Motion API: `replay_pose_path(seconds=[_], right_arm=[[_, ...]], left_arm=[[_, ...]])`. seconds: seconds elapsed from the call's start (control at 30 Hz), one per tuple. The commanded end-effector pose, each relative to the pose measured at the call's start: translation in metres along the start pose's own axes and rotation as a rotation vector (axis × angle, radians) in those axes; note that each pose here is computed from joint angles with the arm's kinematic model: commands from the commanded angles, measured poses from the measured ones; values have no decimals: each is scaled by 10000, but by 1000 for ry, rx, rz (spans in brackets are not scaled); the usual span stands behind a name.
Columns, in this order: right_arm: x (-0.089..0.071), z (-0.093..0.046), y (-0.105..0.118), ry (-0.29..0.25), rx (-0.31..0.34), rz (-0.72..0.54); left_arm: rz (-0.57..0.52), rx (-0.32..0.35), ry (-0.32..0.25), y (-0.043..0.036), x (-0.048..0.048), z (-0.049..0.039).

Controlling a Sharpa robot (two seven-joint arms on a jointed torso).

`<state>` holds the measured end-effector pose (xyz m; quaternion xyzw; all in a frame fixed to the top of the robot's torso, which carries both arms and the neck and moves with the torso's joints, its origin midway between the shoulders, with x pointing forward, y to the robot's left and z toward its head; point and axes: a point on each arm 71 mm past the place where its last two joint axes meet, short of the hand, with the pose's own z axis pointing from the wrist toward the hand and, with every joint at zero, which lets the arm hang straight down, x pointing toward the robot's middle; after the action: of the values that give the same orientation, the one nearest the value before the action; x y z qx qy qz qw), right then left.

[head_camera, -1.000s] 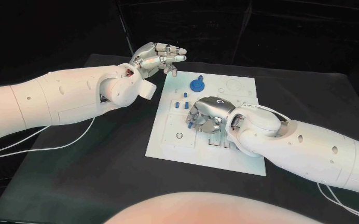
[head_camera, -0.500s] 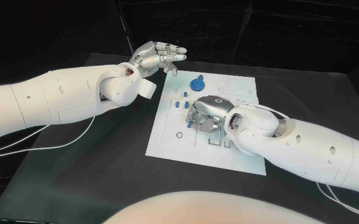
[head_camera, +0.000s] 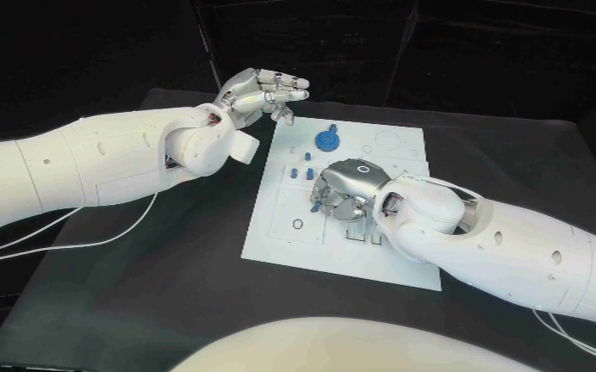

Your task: Assemble the parts on the task board

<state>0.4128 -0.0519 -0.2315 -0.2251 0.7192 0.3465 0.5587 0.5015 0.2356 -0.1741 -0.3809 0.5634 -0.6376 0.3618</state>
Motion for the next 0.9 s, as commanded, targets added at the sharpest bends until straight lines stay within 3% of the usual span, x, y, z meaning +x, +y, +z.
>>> replay_pose_path(seconds=[0.03, 0.63, 0.9], right_arm=[[-48, -15, 41, -58, -23, -11], [-46, -75, 66, -31, 4, -109], [-85, -104, 50, -81, 9, -105]], left_arm=[[-9, 10, 9, -17, 6, 4], [-9, 6, 9, -17, 0, -7], [-9, -2, 6, -14, -15, -25]])
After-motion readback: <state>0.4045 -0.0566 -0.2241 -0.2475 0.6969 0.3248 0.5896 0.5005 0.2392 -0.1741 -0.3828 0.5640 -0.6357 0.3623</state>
